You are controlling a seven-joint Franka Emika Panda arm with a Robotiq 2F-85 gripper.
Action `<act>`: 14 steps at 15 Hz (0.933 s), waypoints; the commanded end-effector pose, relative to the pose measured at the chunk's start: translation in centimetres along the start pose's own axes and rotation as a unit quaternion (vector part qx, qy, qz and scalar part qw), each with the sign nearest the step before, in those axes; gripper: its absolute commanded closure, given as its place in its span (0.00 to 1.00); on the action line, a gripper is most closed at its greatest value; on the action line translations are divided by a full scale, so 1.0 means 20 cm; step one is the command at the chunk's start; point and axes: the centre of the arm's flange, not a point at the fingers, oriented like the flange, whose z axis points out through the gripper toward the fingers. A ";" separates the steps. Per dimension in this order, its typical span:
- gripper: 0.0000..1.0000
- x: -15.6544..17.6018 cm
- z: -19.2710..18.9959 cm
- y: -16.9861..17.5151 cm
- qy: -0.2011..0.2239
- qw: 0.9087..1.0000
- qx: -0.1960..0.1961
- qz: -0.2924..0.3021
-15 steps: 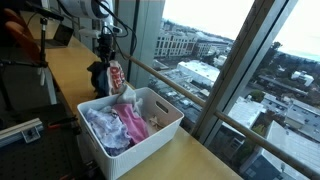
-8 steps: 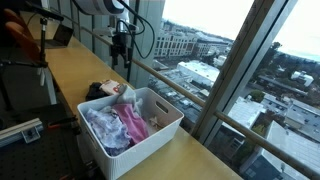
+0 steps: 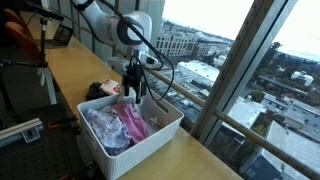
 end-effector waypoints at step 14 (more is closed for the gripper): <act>0.26 -0.22 1.01 0.16 -0.126 0.991 0.014 0.037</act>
